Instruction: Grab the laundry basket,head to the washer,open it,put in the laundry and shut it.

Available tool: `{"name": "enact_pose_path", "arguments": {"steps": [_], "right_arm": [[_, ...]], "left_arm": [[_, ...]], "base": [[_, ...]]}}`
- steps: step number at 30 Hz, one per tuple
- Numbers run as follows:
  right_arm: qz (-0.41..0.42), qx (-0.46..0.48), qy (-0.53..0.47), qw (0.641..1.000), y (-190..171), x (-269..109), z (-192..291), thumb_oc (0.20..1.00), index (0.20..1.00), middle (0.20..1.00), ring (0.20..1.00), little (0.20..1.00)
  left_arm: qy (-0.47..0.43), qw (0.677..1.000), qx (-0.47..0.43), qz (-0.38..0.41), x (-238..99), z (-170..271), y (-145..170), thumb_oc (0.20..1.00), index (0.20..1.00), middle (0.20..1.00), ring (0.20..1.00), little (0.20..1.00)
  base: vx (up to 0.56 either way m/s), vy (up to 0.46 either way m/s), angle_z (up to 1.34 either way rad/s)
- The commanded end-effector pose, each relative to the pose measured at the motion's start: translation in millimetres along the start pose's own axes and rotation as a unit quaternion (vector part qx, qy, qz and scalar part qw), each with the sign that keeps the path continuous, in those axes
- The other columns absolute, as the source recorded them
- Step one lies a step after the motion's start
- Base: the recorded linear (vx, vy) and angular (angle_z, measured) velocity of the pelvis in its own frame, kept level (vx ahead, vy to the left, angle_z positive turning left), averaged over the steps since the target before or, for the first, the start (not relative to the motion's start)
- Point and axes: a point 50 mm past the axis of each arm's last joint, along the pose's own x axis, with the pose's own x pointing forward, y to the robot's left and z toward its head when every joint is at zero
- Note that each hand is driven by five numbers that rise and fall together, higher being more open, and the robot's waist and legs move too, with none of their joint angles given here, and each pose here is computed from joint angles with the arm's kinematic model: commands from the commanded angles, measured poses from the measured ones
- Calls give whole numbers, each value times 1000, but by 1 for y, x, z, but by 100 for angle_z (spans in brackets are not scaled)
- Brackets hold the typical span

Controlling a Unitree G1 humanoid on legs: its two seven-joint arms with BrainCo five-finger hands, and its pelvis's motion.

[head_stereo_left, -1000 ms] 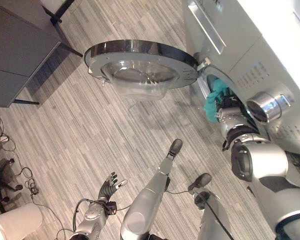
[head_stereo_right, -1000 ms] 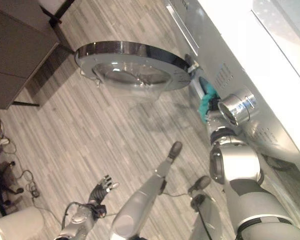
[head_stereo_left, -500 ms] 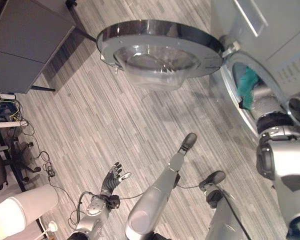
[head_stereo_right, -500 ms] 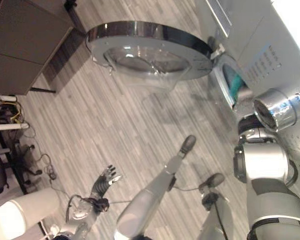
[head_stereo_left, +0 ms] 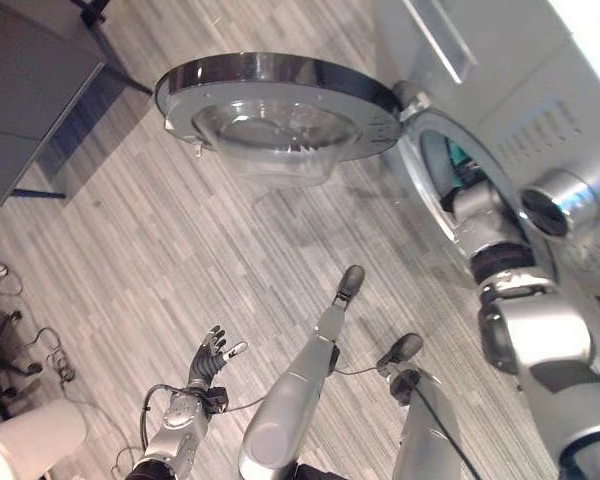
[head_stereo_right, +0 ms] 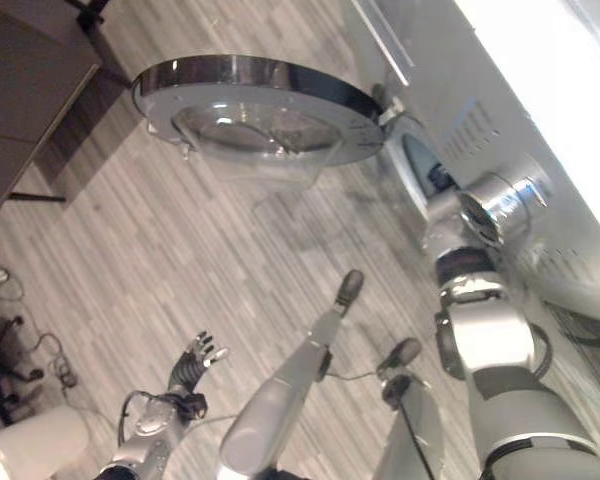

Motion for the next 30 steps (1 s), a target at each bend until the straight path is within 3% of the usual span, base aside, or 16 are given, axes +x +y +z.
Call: {"name": "enact_pose_path", "arguments": {"steps": [1,3,5,6,8,16,21,23,25,26,30], "right_arm": [[111,-90,-43,989,14,-23,-6,1000,1000,1000,1000,1000],[200,-156,-22,967,4,-68,-44,1000,1000,1000,1000,1000],[225,-191,-13,955,-4,-83,-54,1000,1000,1000,1000,1000],[284,-257,23,924,-24,-114,-76,1000,1000,1000,1000,1000],[299,-288,32,909,-36,-123,-81,1000,1000,1000,1000,1000],[434,-462,217,742,-104,-198,-148,1000,1000,1000,1000,1000],[334,-504,358,711,-175,-234,-179,1000,1000,1000,1000,1000],[275,-543,405,683,-212,-248,-182,1000,1000,1000,1000,1000],[245,-558,415,675,-226,-250,-179,1000,1000,1000,1000,1000],[182,-588,443,651,-256,-256,-174,1000,1000,1000,1000,1000],[85,-609,502,608,-298,-272,-162,1000,1000,1000,1000,1000]], "left_arm": [[4,999,-17,34,0,-6,2,1000,1000,1000,1000,1000],[31,997,-29,61,-4,-21,6,1000,1000,1000,1000,1000],[42,996,-29,72,-6,-26,9,1000,1000,1000,1000,1000],[65,994,-19,86,-11,-37,17,1000,1000,1000,1000,1000],[67,994,-9,91,-12,-38,21,1000,1000,1000,1000,1000],[103,987,50,117,-21,-43,62,1000,1000,1000,1000,1000],[158,976,50,144,-27,-61,69,1000,1000,1000,1000,1000],[174,972,66,144,-29,-67,68,1000,1000,1000,1000,1000],[174,972,65,146,-28,-67,66,1000,1000,1000,1000,1000],[183,968,79,149,-28,-71,64,1000,1000,1000,1000,1000],[193,965,103,147,-27,-73,58,1000,1000,1000,1000,1000]], "base": [[-47,71,-20],[-50,101,-25],[-19,94,-38],[-3,89,-51],[19,55,-49],[34,2,-39],[-31,-64,-26],[-93,-111,-24],[-73,-62,-10],[-112,-77,-7],[-86,-67,2]]}}
